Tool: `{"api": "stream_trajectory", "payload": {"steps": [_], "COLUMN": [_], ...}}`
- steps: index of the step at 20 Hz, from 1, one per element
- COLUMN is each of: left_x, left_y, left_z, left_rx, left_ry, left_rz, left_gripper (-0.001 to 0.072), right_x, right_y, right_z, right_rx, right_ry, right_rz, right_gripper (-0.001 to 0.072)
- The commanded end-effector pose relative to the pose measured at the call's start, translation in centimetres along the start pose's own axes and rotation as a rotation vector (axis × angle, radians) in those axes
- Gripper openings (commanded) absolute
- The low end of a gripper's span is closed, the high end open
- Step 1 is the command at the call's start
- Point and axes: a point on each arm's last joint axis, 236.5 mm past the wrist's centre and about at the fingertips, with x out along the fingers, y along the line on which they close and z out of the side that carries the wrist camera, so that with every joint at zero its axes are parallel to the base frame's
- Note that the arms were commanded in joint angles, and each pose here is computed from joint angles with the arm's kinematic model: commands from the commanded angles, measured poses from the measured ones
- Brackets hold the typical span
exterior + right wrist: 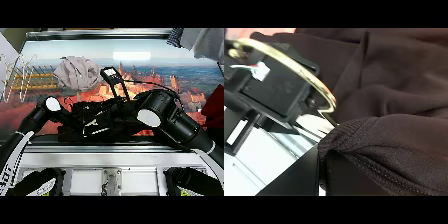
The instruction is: Fold the clothes and pants, and hang the long-sleeved shirts on hangers.
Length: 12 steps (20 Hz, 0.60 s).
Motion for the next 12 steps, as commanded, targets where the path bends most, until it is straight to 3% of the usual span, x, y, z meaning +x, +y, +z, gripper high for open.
{"api": "stream_trajectory", "payload": {"steps": [1, 10, 11, 12], "left_x": [0.0, 0.0, 0.0, 0.0], "left_y": [0.0, 0.0, 0.0, 0.0], "left_z": [0.0, -0.1, -0.1, -0.1], "left_rx": [-0.001, -0.002, -0.002, -0.002], "left_ry": [0.001, 0.002, 0.002, 0.002], "left_rz": [-0.001, -0.002, -0.002, -0.002], "left_gripper": [0.0019, 0.002, 0.002, 0.002], "right_x": [0.1, 1.3, 1.3, 1.3], "right_y": [0.5, 1.4, 1.3, 1.3], "right_z": [0.3, -0.4, -0.5, -0.6], "right_rx": [-0.001, -0.058, -0.062, -0.065], "right_ry": [-0.012, 0.026, 0.029, 0.034], "right_rz": [0.017, 0.064, 0.062, 0.059], "right_gripper": [0.0023, 0.0041, 0.0183, 0.0371]}}
